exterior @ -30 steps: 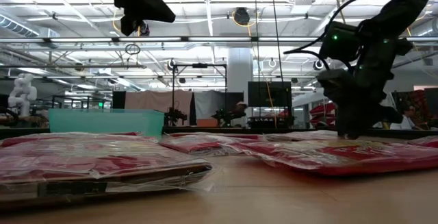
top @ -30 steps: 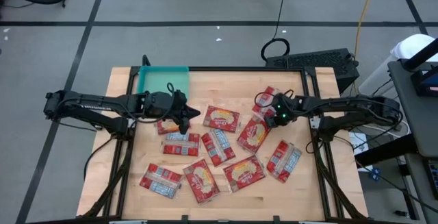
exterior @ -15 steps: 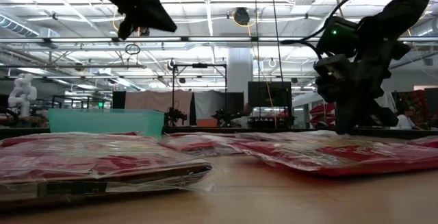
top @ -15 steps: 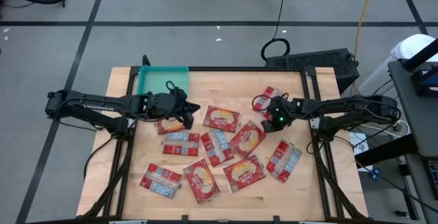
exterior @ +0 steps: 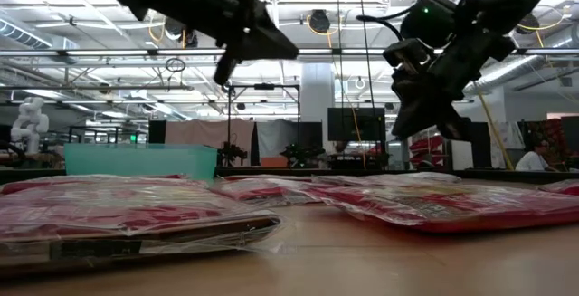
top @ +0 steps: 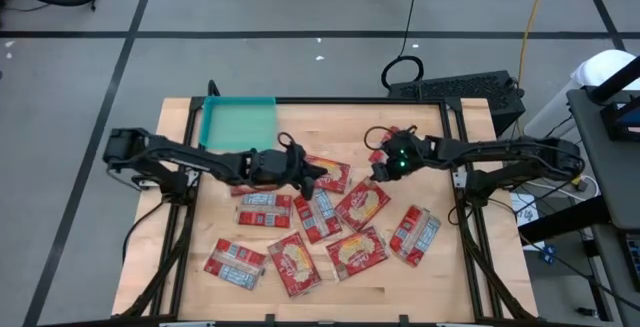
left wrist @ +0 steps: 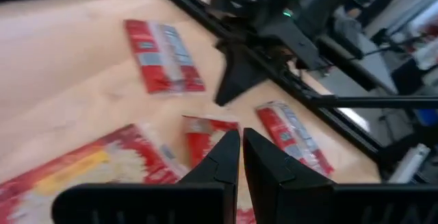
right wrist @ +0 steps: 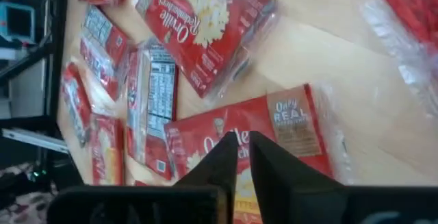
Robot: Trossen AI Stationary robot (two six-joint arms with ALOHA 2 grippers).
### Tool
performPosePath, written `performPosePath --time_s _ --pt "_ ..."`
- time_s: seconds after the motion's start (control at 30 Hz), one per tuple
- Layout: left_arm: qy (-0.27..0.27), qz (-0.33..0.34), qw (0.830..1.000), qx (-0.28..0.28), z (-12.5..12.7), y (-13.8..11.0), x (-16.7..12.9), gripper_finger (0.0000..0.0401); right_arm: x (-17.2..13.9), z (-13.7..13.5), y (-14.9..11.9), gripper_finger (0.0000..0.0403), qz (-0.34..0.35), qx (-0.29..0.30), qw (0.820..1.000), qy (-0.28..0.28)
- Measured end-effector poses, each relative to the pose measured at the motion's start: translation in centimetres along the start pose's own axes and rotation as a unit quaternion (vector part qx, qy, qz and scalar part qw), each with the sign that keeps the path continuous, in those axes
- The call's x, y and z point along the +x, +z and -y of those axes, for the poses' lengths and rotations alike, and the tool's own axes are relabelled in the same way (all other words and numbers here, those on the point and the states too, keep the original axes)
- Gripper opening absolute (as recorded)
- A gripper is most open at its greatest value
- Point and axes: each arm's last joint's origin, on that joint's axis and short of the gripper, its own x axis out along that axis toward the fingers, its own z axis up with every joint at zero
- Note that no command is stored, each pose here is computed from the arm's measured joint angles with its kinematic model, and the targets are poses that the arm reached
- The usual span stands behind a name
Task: Sort popcorn bags into baskets
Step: Put the red popcorn bag into the blue bin
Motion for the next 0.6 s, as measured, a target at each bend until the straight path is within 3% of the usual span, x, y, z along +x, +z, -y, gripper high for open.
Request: performPosePath --time_s 0.2,0.37,0.6 --pt "-0.055 -0.033 0.997 0.036 2.0 -0.6 2.5 0.0024 1.3 1.6 0.4 0.01 -0.038 -0.016 0.999 -0.034" --pt "-0.051 -0.072 0.992 0.093 3.1 -2.4 5.6 0.0024 2.5 2.8 1.0 0.0163 -0.052 -0.03 0.997 -0.054" --pt "-0.053 -0.098 0.989 0.097 3.0 -4.0 9.0 0.0024 3.4 3.4 0.9 0.0205 -0.092 -0.03 0.994 -0.046"
